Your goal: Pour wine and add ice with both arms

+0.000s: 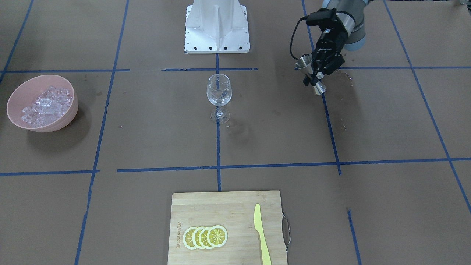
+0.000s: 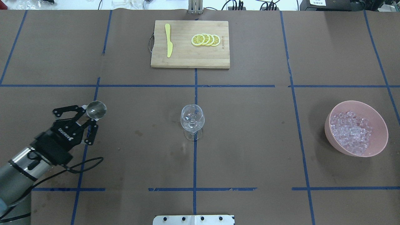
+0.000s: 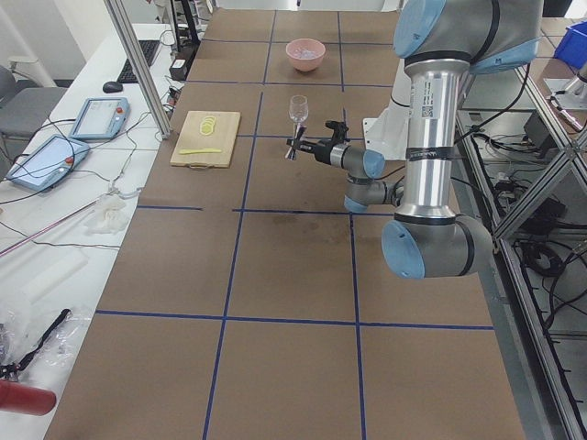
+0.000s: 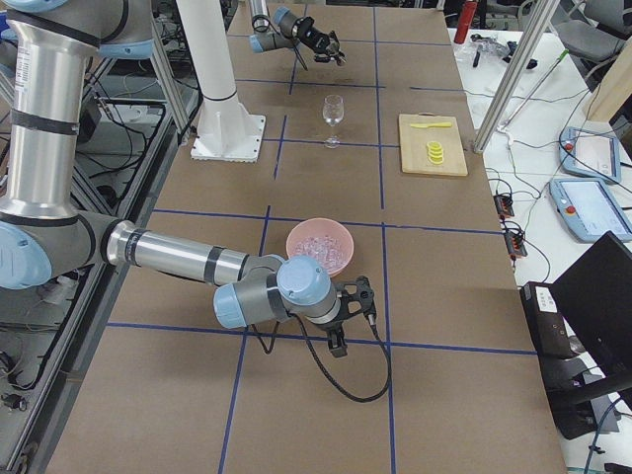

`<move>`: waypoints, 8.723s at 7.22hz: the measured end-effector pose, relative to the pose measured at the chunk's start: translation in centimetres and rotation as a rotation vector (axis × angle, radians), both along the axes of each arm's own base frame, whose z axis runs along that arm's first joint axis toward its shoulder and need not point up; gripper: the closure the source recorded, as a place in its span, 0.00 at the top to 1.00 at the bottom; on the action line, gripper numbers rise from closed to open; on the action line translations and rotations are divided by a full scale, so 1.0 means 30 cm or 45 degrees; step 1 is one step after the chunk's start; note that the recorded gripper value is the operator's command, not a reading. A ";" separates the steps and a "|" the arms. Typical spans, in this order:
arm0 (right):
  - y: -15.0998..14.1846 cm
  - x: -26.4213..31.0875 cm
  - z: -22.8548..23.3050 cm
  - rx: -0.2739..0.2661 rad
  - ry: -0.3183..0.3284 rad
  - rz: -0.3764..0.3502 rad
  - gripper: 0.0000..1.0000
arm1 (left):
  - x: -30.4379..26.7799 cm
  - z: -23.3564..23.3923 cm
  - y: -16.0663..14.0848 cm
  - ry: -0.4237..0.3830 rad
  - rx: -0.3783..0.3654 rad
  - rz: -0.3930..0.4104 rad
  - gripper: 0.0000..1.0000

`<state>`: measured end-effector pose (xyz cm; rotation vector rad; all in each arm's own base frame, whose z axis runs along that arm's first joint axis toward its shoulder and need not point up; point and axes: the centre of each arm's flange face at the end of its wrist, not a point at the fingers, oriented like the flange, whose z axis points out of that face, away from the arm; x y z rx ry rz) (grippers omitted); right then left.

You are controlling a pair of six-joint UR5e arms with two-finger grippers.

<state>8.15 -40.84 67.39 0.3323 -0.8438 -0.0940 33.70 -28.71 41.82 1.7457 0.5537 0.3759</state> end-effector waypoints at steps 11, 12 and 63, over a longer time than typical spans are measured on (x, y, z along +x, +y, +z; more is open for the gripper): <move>-0.002 0.001 -0.013 0.011 0.001 0.001 1.00 | -0.115 0.434 -0.016 0.718 -0.708 -0.154 0.00; -0.002 0.001 -0.013 0.012 0.001 0.001 1.00 | -0.076 0.456 -0.024 0.732 -0.724 -0.156 0.00; 0.011 -0.003 -0.018 0.001 -0.010 0.008 1.00 | -1.390 0.710 -0.579 -0.300 -1.962 0.527 1.00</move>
